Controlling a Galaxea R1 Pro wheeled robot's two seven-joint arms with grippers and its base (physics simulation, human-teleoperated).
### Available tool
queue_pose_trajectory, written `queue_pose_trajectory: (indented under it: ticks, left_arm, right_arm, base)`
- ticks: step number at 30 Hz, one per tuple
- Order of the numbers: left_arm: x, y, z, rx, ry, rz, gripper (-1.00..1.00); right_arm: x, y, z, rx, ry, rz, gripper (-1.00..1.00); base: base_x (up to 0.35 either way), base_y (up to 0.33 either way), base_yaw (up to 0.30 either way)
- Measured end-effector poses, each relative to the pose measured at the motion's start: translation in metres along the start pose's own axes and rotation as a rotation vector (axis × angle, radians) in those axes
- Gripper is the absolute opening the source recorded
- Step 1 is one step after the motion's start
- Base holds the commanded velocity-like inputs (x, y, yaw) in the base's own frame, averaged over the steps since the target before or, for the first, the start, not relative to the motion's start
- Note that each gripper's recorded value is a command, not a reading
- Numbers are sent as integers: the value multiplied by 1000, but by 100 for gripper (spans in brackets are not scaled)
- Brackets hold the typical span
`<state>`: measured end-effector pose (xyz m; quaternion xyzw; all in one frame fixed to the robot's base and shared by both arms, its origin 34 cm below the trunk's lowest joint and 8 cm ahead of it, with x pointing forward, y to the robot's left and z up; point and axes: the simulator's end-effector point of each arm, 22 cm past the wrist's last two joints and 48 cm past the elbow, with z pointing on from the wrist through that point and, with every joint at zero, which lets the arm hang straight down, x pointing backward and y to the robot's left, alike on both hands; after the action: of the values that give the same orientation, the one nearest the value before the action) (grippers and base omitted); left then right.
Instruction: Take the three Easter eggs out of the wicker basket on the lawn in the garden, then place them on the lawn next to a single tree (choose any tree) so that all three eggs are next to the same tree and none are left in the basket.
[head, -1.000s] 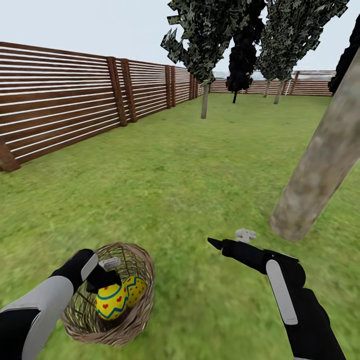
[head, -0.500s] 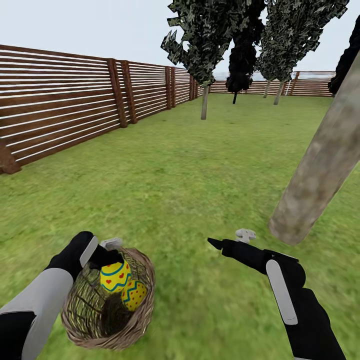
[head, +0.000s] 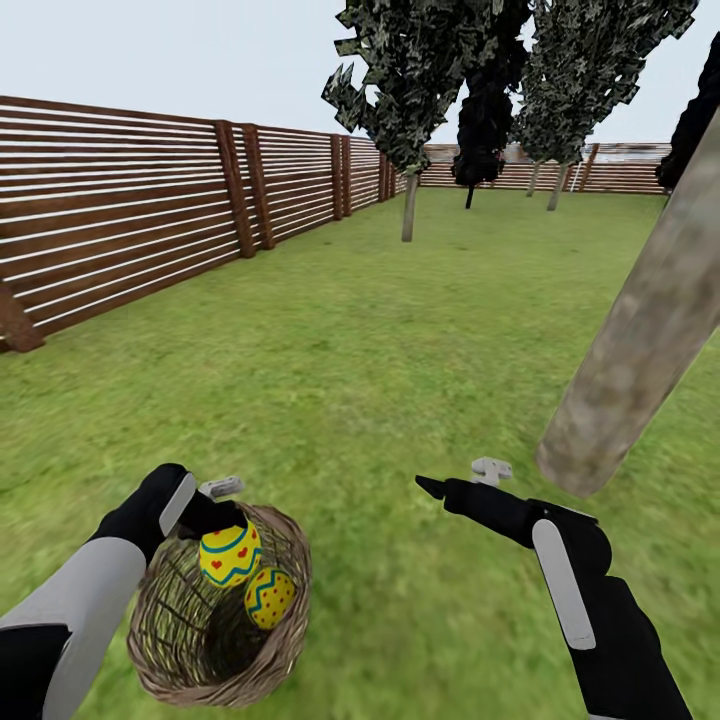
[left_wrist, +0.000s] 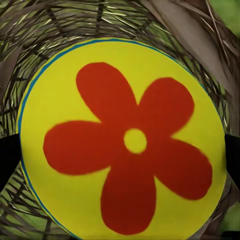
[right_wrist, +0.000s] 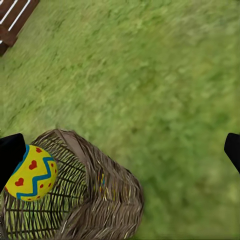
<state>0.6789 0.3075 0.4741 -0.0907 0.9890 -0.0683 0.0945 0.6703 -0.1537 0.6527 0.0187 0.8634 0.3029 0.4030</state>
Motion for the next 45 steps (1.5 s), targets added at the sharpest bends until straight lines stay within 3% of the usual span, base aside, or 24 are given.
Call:
queue_pose_trajectory:
  ticks: [22,45]
  left_arm:
    - [16,-1,-25,-11,60,-6,-100]
    - [5,-8,-66,-13,67,-8,-100]
  right_arm:
    - [-38,21,-17,4,-2,3,100]
    - [-74,45,-34,3,1,2,100]
  base:
    - [0,0,0]
    - [-51,0,0]
